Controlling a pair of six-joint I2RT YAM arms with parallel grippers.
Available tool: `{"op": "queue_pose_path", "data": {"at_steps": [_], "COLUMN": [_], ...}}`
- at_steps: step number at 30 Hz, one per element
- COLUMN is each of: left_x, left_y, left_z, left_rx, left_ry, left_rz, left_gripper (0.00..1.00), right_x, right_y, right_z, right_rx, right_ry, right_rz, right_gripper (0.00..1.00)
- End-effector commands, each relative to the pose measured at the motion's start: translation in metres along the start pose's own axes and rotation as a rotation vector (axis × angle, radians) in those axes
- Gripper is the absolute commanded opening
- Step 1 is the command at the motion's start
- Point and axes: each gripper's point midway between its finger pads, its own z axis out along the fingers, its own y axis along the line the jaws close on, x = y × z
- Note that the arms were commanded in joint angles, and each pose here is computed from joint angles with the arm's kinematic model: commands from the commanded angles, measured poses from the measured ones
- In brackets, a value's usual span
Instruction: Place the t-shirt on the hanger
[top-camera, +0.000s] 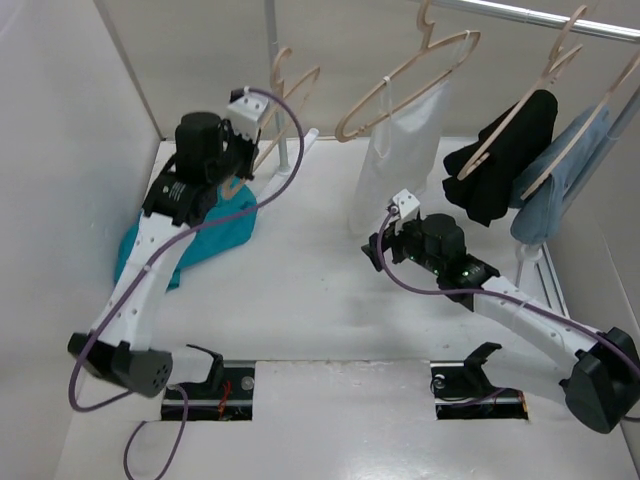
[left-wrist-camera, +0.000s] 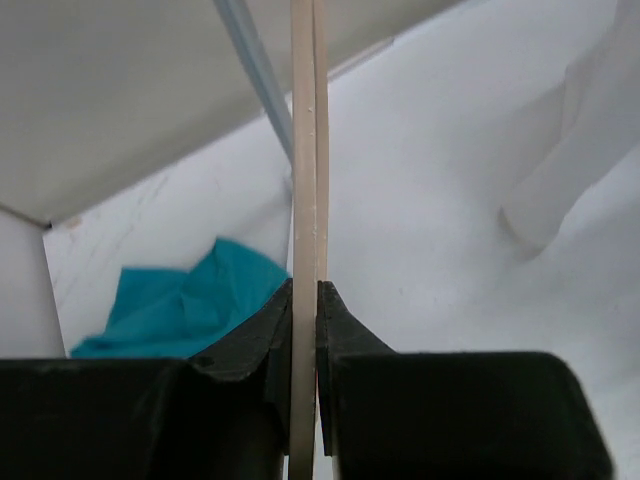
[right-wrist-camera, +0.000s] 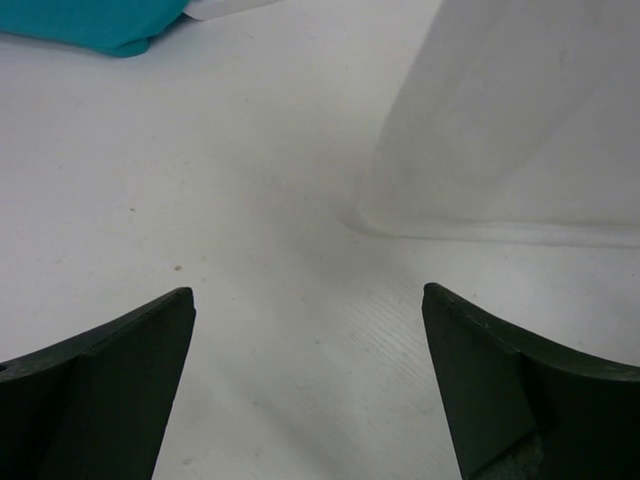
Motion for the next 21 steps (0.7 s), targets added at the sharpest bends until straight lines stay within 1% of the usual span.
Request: {"op": "queue_pose_path", "data": {"at_steps": [1, 2, 3, 4, 5, 6, 7, 8, 9, 10, 11, 13, 15, 16, 18, 19, 20, 21], "left_x": [0.001, 0.013, 0.040, 0.042, 0.052, 0.074, 0.077, 0.085, 0.093, 0.111, 0.112, 0.130, 0.139, 0.143, 0.153, 0.153, 0.158, 0.158], "left_y": [0.014, 0.014, 0.011, 0.016, 0.015, 0.012, 0.005, 0.004, -0.001, -0.009, -0.011, -0.015, -0.017, -0.017, -0.018, -0.018, -0.017, -0.017], "left_z": [-0.040, -0.043, -0.040, -0.052, -0.055, -0.052, -0.060, -0.062, -0.063, -0.060, -0.067, -0.069, -0.075, -0.074, -0.074, -0.074, -0.073, -0.073], "left_rx": [-0.116, -0.128, -0.138, -0.181, -0.194, -0.198, -0.186, -0.199, -0.194, -0.176, -0.178, -0.174, -0.172, -0.171, -0.179, -0.179, -0.187, -0.188], "left_ry": [-0.091, -0.081, -0.031, -0.054, -0.042, -0.009, -0.022, -0.011, -0.001, 0.032, 0.018, 0.056, 0.071, 0.082, 0.100, 0.100, 0.111, 0.110], "left_rz": [-0.018, -0.048, -0.064, -0.086, -0.107, -0.139, -0.146, -0.153, -0.147, -0.141, -0.147, -0.156, -0.155, -0.154, -0.152, -0.152, -0.151, -0.163], "left_gripper": [0.00, 0.00, 0.00, 0.00, 0.00, 0.00, 0.00, 0.00, 0.00, 0.00, 0.00, 0.00, 0.00, 0.00, 0.00, 0.00, 0.00, 0.00], "right_x": [-0.053, -0.067, -0.072, -0.077, -0.093, -0.093, -0.096, -0.112, -0.114, -0.116, -0.118, -0.135, -0.146, -0.163, -0.165, -0.179, -0.173, -0.173], "right_y": [0.001, 0.010, 0.014, 0.014, 0.024, 0.029, 0.034, 0.040, 0.044, 0.052, 0.052, 0.070, 0.081, 0.095, 0.108, 0.119, 0.124, 0.126], "right_z": [-0.001, -0.002, -0.001, 0.000, 0.000, 0.003, 0.005, 0.005, 0.007, 0.015, 0.018, 0.026, 0.032, 0.031, 0.041, 0.040, 0.048, 0.052], "right_rx": [0.065, 0.057, 0.058, 0.078, 0.063, 0.065, 0.068, 0.071, 0.074, 0.060, 0.067, 0.021, -0.016, -0.052, -0.068, -0.088, -0.075, -0.066], "right_ry": [-0.109, -0.132, -0.141, -0.148, -0.176, -0.163, -0.159, -0.188, -0.183, -0.174, -0.168, -0.182, -0.187, -0.211, -0.193, -0.213, -0.186, -0.169], "right_rz": [0.010, 0.016, 0.049, 0.067, 0.081, 0.098, 0.147, 0.177, 0.205, 0.260, 0.288, 0.349, 0.372, 0.381, 0.411, 0.435, 0.459, 0.546], "right_gripper": [1.00, 1.00, 1.00, 1.00, 1.00, 1.00, 1.00, 1.00, 1.00, 0.99, 0.96, 0.95, 0.93, 0.90, 0.89, 0.89, 0.89, 0.89]}}
